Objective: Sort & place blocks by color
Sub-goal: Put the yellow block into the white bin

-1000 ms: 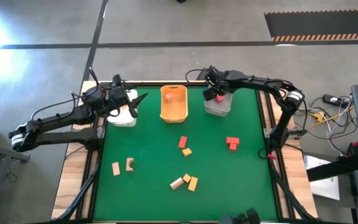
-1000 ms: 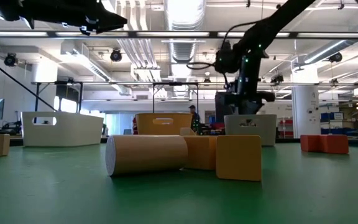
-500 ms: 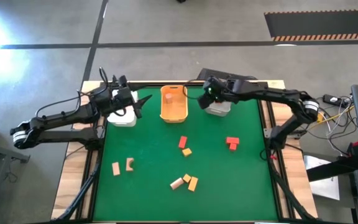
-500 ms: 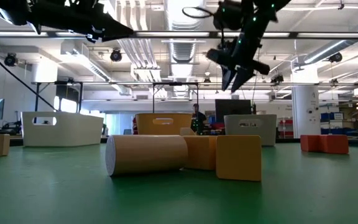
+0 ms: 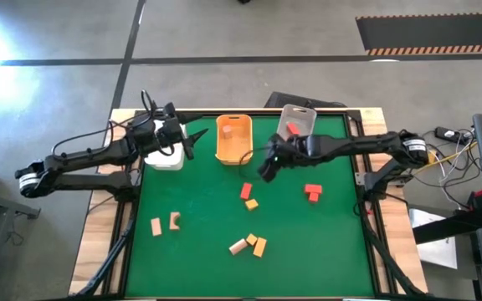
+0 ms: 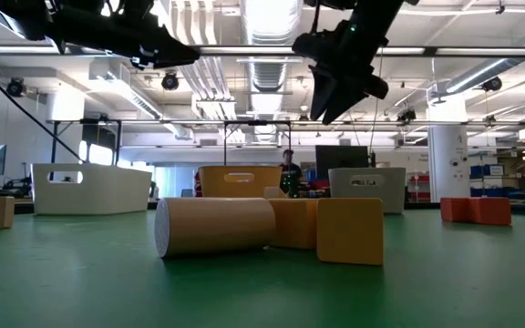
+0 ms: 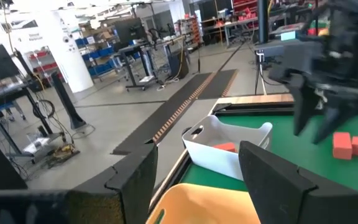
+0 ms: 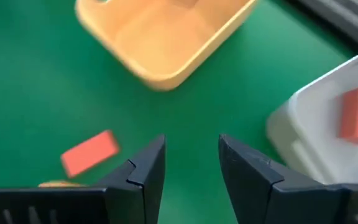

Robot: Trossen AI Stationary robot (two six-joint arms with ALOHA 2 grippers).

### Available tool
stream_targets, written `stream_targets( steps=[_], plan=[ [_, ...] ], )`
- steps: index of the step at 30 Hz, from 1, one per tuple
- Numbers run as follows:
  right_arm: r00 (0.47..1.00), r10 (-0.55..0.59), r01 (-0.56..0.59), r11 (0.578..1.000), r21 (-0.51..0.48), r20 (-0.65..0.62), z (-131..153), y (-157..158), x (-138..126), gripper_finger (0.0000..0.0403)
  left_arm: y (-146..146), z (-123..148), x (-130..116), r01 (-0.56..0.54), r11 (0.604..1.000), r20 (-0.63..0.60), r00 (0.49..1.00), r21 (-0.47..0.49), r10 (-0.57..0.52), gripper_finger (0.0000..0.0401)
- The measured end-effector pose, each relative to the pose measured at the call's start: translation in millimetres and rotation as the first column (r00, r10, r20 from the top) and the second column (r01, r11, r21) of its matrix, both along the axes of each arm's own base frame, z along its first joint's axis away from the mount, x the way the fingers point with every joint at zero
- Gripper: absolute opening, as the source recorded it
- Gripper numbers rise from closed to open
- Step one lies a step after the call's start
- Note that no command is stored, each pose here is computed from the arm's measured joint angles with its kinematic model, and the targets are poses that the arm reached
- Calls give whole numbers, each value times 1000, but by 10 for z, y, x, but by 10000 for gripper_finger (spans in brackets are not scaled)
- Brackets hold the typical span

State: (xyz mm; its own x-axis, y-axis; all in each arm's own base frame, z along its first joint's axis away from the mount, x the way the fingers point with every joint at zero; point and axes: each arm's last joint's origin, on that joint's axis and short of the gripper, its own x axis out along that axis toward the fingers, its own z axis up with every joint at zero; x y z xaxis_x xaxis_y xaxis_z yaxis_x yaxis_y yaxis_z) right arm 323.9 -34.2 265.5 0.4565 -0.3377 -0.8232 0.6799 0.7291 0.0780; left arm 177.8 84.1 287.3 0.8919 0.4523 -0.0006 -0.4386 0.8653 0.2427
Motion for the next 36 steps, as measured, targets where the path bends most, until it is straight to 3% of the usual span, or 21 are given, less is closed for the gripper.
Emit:
stream_targets(
  steps=[7,11,18,28,36],
  plan=[
    [995,95,-94,994,50,-12,-85,310,70,183,-2,5,-3,0,1000,16,1000,-26,0,209],
    [952,299,-297,954,38,-66,-142,500,103,202,0,-2,2,0,1000,12,1000,-29,0,209],
    [772,617,-622,783,12,-153,-404,814,240,205,-1,-9,2,1,999,16,1000,-54,0,209],
    [566,790,-816,577,-27,-236,-843,833,508,206,-1,-10,2,2,996,31,1000,-85,1,209],
    [437,886,-899,435,-48,-157,-955,597,655,205,-5,-52,2,5,974,62,998,-226,9,209]
  ],
)
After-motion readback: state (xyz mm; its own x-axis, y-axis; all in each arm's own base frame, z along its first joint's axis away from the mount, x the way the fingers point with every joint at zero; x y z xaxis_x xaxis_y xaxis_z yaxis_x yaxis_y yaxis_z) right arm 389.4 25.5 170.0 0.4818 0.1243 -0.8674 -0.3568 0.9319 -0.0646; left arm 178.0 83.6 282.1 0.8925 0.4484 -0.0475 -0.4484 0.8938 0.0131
